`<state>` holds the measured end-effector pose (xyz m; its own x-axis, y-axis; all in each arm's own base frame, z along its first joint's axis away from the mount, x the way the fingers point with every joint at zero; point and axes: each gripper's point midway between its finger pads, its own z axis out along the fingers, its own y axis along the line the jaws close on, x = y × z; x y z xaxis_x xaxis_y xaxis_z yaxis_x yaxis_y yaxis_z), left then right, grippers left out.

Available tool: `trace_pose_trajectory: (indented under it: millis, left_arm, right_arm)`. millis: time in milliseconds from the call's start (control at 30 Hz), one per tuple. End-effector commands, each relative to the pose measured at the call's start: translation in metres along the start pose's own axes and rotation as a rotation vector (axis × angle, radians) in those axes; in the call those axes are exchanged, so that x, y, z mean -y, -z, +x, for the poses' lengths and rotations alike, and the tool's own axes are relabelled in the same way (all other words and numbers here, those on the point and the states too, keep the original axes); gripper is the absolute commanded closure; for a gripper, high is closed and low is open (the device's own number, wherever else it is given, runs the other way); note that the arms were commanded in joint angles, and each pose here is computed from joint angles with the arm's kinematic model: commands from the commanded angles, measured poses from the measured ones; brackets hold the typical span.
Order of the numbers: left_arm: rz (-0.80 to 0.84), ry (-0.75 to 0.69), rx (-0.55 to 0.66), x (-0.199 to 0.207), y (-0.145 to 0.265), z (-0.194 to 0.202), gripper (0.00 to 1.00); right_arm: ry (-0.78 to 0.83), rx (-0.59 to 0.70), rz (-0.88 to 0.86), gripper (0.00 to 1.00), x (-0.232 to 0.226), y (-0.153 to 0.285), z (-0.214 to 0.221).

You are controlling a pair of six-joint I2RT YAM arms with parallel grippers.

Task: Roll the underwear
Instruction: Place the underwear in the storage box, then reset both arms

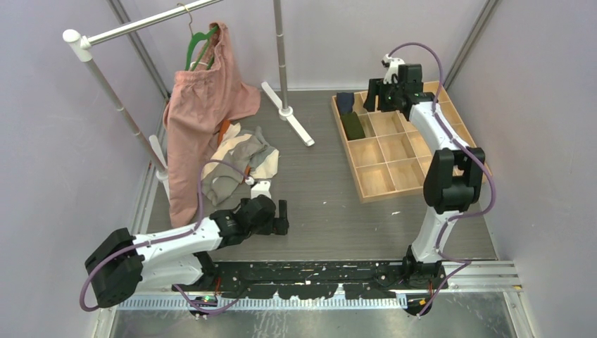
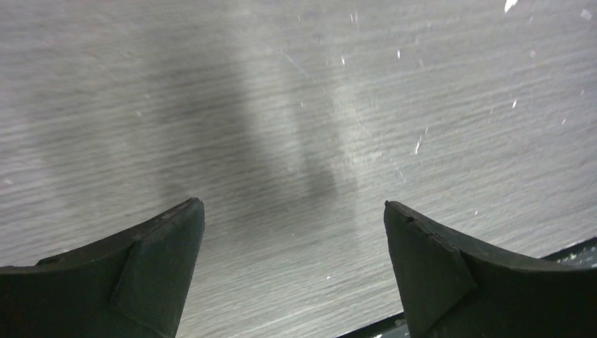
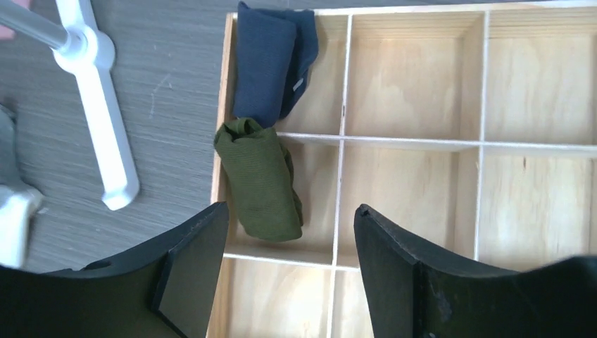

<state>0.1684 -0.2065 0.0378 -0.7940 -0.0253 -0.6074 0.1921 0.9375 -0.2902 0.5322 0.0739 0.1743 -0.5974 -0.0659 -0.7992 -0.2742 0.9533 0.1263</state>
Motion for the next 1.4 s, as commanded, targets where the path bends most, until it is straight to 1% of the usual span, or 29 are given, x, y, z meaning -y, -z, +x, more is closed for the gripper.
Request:
trace_pose_trajectory:
  millis: [0, 167, 267, 367, 433, 467, 567, 667, 700, 767, 833, 967, 1100, 1133, 1367]
  left_arm:
    - [-0.053, 0.004, 0.131, -0.003, 0.012, -0.047, 0.00]
    - [-0.119, 0.042, 0.204, -0.022, 0.027, -0.092, 0.00]
    - [-0.212, 0.097, 0.252, -0.044, 0.051, -0.120, 0.00]
    - [-0.309, 0.091, 0.326, -0.063, 0.081, -0.139, 0.00]
    - [-0.339, 0.103, 0.373, -0.071, 0.101, -0.145, 0.00]
    - [-0.340, 0.112, 0.380, -0.073, 0.106, -0.145, 0.00]
    - [-0.306, 0.137, 0.425, -0.076, 0.125, -0.144, 0.00]
    - [-0.323, 0.114, 0.447, -0.084, 0.145, -0.143, 0.00]
    - [-0.334, 0.124, 0.453, -0.088, 0.152, -0.142, 0.00]
    - [-0.304, 0.112, 0.464, -0.085, 0.162, -0.145, 0.00]
    - [-0.325, 0.120, 0.472, -0.091, 0.172, -0.144, 0.00]
    - [-0.356, 0.140, 0.479, -0.098, 0.178, -0.141, 0.00]
    - [-0.365, 0.136, 0.458, -0.098, 0.174, -0.139, 0.00]
    - [-0.365, 0.137, 0.455, -0.098, 0.173, -0.139, 0.00]
    - [-0.334, 0.143, 0.468, -0.093, 0.168, -0.140, 0.00]
  right_arm:
    - [-0.162, 0.262, 0.052, 0.28, -0.007, 0.055, -0.068]
    - [-0.372, 0.368, -0.016, 0.25, -0.030, 0.096, -0.082]
    - [-0.502, 0.395, -0.070, 0.18, -0.040, 0.116, -0.074]
    - [-0.604, 0.353, -0.069, 0.11, -0.045, 0.128, -0.047]
    - [-0.646, 0.313, -0.088, 0.04, -0.052, 0.132, -0.025]
    - [-0.652, 0.288, -0.095, 0.01, -0.055, 0.133, -0.010]
    - [-0.659, 0.227, -0.056, 0.00, -0.057, 0.142, 0.033]
    - [-0.636, 0.203, 0.009, 0.00, -0.054, 0.164, 0.067]
    - [-0.624, 0.206, 0.022, 0.00, -0.054, 0.172, 0.073]
    - [-0.596, 0.202, 0.049, 0.00, -0.054, 0.186, 0.087]
    - [-0.558, 0.197, 0.087, 0.00, -0.051, 0.200, 0.100]
    - [-0.490, 0.231, 0.203, 0.00, -0.035, 0.222, 0.117]
    - [-0.488, 0.285, 0.210, 0.00, -0.035, 0.233, 0.116]
    - [-0.493, 0.297, 0.239, 0.00, -0.030, 0.235, 0.115]
    - [-0.508, 0.257, 0.241, 0.00, -0.030, 0.231, 0.115]
